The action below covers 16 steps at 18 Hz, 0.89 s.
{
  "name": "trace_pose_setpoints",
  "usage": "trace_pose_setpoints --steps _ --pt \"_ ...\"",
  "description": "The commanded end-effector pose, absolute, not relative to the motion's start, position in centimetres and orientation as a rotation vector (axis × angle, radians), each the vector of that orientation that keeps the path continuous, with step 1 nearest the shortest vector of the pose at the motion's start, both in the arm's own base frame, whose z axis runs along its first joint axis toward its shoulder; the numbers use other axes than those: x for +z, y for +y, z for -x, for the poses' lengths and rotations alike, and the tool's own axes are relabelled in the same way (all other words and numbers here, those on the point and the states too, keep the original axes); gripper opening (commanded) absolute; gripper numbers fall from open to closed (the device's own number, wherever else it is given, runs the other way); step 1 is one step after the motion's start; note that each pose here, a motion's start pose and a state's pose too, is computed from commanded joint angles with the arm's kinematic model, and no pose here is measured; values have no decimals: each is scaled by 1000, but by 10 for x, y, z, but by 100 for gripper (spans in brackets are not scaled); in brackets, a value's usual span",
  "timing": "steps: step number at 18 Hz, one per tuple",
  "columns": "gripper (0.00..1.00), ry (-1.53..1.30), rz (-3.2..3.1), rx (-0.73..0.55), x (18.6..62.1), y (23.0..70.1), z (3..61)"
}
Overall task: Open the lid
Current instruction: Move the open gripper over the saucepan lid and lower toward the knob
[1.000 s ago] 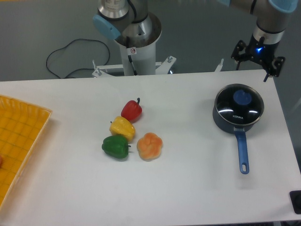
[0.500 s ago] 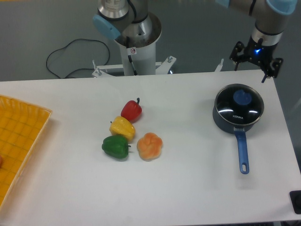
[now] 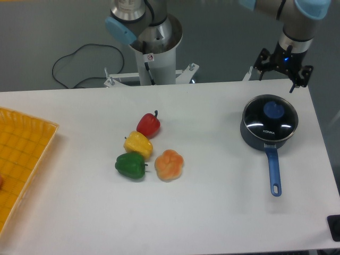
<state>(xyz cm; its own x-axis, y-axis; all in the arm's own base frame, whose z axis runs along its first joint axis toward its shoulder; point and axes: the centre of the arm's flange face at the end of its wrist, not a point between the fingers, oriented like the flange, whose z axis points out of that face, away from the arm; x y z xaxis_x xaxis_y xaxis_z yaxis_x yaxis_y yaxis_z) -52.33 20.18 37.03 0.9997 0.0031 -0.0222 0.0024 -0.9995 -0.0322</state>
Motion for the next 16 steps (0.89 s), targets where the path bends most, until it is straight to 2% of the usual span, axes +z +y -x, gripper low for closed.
trace_pose_setpoints --steps 9,13,16 --pt "100 2 3106 -4 357 202 522" --pt "100 18 3096 101 353 207 536" --pt "100 37 3099 90 343 213 537"
